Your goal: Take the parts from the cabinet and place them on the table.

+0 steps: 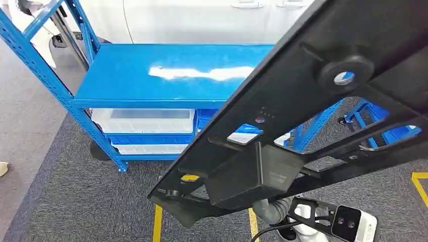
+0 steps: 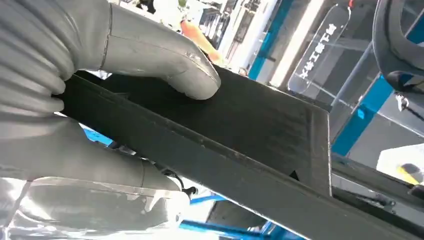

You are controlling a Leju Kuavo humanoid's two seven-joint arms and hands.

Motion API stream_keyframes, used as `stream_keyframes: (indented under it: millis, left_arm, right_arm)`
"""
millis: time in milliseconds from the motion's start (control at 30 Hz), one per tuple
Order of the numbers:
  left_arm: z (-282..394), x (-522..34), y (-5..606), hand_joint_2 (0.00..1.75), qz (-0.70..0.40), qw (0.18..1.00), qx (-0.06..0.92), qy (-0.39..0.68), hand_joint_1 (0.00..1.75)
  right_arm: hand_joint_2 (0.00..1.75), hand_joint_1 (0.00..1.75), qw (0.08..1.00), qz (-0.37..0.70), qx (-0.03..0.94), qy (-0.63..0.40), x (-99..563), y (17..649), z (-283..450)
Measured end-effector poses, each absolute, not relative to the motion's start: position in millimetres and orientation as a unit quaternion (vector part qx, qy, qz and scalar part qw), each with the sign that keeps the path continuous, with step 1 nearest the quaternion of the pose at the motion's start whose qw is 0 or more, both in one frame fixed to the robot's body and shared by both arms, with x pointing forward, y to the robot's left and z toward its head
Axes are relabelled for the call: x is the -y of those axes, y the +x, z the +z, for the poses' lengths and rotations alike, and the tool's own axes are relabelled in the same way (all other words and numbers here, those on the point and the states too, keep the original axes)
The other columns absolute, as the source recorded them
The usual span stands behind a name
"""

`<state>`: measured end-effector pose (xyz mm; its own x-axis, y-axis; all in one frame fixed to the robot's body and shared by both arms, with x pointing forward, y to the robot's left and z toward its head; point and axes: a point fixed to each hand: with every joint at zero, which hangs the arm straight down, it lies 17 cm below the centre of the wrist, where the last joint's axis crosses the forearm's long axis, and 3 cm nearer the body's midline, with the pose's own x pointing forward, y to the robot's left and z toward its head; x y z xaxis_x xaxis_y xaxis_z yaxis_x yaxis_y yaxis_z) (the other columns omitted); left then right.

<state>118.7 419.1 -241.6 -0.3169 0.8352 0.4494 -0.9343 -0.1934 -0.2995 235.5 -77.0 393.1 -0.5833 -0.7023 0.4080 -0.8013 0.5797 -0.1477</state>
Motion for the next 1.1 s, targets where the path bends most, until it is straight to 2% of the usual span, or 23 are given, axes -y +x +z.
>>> stream_keyframes:
  millis: [1100]
  left_arm:
    - [-240, -425, 122, 1.75, 0.763, 0.58, 0.27, 0.094, 0.0]
  right_arm:
    - [1.75, 1.75, 0.135, 0.146, 0.89, 0.411, 92, 231, 407]
